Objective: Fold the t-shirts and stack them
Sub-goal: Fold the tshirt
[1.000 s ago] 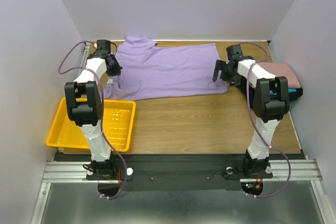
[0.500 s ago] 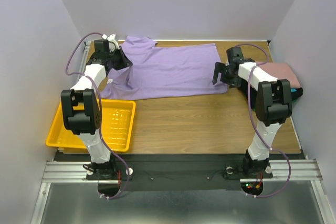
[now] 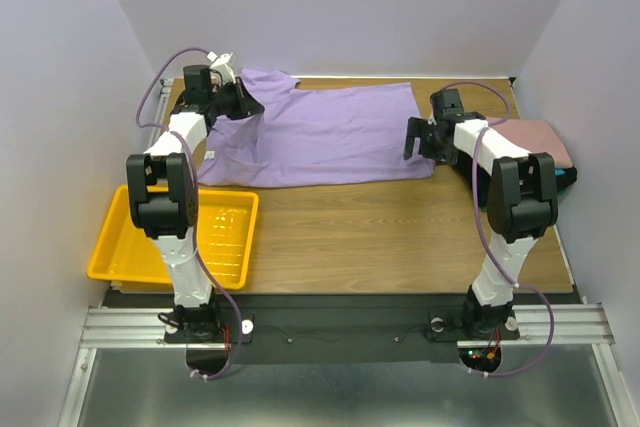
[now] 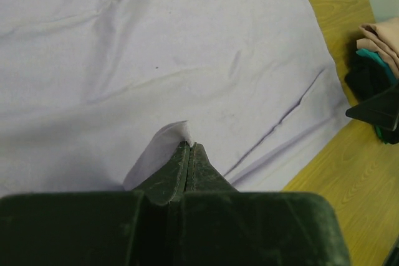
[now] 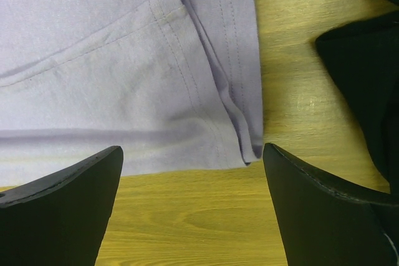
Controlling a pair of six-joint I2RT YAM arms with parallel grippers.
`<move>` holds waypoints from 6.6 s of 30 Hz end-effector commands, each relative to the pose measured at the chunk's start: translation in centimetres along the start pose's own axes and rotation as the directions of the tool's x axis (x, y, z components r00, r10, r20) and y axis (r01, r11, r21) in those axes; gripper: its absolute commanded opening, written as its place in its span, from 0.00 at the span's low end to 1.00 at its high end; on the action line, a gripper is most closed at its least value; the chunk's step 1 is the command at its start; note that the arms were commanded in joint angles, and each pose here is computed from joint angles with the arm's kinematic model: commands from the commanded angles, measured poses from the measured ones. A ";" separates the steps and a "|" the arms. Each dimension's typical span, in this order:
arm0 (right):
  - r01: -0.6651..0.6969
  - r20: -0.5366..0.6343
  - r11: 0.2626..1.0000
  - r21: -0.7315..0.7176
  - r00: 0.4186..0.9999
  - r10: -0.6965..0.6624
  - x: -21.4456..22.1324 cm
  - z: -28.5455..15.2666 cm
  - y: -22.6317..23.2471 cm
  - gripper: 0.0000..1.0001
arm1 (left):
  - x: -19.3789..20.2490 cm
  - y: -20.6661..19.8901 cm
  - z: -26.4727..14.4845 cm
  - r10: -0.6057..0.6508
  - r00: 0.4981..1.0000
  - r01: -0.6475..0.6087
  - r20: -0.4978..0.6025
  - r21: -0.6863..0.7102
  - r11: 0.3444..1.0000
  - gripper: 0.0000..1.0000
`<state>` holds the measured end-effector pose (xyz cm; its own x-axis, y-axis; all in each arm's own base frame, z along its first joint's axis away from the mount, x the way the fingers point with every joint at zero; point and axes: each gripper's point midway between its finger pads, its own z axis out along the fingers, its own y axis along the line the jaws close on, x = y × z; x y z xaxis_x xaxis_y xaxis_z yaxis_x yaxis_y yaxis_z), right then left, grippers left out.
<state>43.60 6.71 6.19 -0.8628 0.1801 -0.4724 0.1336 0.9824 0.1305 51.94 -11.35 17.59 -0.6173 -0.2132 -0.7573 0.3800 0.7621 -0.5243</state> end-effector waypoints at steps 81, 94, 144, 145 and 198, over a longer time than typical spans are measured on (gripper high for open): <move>0.012 0.052 0.996 0.088 0.999 -0.017 1.1 -1.4 -2.0 1.00 | 12.8 7.2 1.6 -0.238 0.877 -0.196 -0.417 -0.763 0.617 0.00; 0.006 0.050 0.996 0.085 0.999 -0.011 1.3 -1.5 -2.0 1.00 | 4.6 2.6 0.5 -0.108 0.977 -0.058 -0.181 -0.723 0.689 0.00; 0.074 0.125 0.995 -0.070 0.990 -0.065 -1.3 -3.8 2.7 1.00 | -2.4 0.0 2.6 -0.023 0.997 0.066 0.077 -0.626 0.777 0.98; 0.083 0.122 0.994 -0.076 0.990 -0.073 -1.3 -3.2 3.4 1.00 | -1.8 0.7 0.9 -0.047 0.995 0.091 0.085 -0.642 0.761 0.98; -0.139 -0.040 0.990 0.024 0.989 0.140 6.5 0.2 1.7 1.00 | 11.7 11.5 -10.2 -0.440 0.898 0.240 0.026 -0.866 0.439 0.98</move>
<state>40.37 10.36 3.57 -0.8058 0.3395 -0.4852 0.2605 0.9390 0.2245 41.34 -0.10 3.11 -0.7499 -0.5309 -0.3946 -0.5502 0.8318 -0.0735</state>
